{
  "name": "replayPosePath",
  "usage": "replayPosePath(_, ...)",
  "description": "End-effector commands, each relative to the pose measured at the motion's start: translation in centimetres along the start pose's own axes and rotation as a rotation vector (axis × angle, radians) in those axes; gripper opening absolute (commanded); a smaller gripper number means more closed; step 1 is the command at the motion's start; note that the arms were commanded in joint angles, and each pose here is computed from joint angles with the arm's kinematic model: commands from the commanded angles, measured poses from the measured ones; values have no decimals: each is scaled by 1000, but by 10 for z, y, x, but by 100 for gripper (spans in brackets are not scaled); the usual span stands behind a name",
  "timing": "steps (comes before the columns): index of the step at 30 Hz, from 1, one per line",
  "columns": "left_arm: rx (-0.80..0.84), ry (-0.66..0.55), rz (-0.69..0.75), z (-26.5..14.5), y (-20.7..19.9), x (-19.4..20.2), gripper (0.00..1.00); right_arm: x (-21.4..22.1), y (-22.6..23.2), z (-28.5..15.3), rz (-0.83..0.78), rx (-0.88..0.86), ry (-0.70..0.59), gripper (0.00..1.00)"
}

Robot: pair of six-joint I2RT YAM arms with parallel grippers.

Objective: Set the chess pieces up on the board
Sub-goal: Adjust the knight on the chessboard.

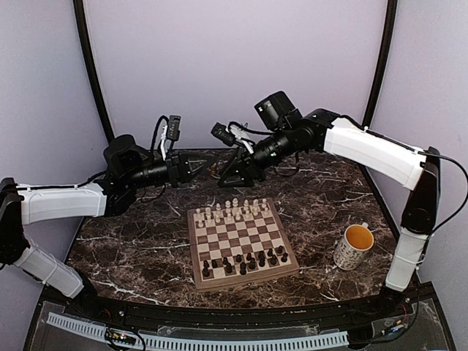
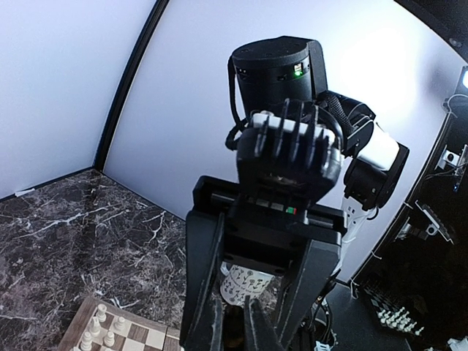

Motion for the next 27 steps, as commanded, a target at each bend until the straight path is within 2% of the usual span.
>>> replayPosePath(1, 30, -71, 24, 3, -6, -13, 0, -13, 7, 0, -6, -78, -57, 49)
replayPosePath(15, 68, -65, 11, 10, -11, -11, 0, -23, 7, -2, 12, -99, -83, 47)
replayPosePath(17, 71, -61, 11, 10, -11, -10, 0, -24, 6, -2, 12, -101, -87, 41)
replayPosePath(23, 71, -52, 13, 10, -12, -8, 0, -21, 4, 0, 15, -100, -80, 14)
replayPosePath(27, 62, -41, 15, 9, -12, -7, 1, -18, 2, 3, 19, -94, -69, 6)
Point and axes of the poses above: each gripper's point midway between its finger pads, its own z axis out along the fingers, its own y axis along the line the jaws close on, x = y × z, the point moved 8 cm from there along -z, back along the fingers, and after that the axes turned 7 degrees about z, right-handed, at the moved point
